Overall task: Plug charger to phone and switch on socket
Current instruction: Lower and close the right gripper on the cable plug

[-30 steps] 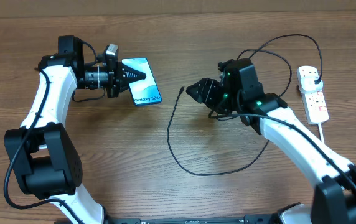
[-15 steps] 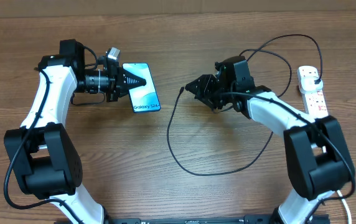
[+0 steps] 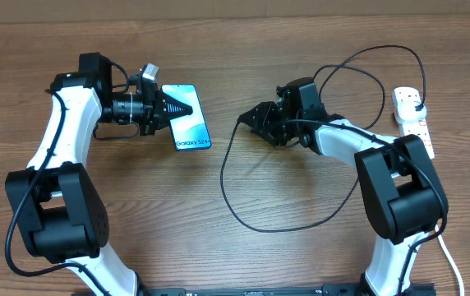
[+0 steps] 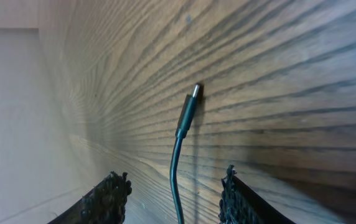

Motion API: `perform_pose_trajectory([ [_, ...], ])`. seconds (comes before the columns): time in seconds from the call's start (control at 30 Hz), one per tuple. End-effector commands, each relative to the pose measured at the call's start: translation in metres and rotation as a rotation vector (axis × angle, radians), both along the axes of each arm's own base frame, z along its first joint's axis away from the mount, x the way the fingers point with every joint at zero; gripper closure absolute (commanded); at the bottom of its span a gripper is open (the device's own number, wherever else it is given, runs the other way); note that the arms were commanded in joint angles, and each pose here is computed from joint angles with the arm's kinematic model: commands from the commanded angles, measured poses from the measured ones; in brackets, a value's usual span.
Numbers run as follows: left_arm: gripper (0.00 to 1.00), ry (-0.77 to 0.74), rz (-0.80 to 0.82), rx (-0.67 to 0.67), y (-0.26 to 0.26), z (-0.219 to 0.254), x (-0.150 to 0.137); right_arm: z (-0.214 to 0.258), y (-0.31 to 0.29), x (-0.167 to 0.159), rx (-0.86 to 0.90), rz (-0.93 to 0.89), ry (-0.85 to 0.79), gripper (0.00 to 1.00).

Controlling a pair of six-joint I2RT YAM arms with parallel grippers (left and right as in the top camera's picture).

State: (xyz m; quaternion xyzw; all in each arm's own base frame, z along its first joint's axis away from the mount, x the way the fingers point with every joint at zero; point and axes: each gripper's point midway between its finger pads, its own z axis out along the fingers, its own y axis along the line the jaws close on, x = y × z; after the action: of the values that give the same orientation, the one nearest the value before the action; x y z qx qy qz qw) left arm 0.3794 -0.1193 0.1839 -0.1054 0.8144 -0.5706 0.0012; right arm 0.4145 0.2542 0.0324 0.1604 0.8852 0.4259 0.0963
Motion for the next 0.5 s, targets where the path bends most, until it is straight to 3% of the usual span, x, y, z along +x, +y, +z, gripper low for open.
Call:
perform_pose_trajectory([
  [0.0, 0.96, -0.04, -0.012, -0.027, -0.003, 0.011, -0.001, -0.004, 0.01, 0.002, 0.001, 0.02, -0.013, 0.49],
  [0.37, 0.96, -0.039, -0.026, -0.018, -0.008, 0.01, -0.003, -0.026, 0.018, 0.001, -0.04, -0.008, 0.002, 0.5],
  [0.47, 0.96, -0.037, -0.028, -0.008, -0.008, 0.008, -0.003, -0.027, 0.014, 0.006, -0.052, -0.056, 0.013, 0.54],
])
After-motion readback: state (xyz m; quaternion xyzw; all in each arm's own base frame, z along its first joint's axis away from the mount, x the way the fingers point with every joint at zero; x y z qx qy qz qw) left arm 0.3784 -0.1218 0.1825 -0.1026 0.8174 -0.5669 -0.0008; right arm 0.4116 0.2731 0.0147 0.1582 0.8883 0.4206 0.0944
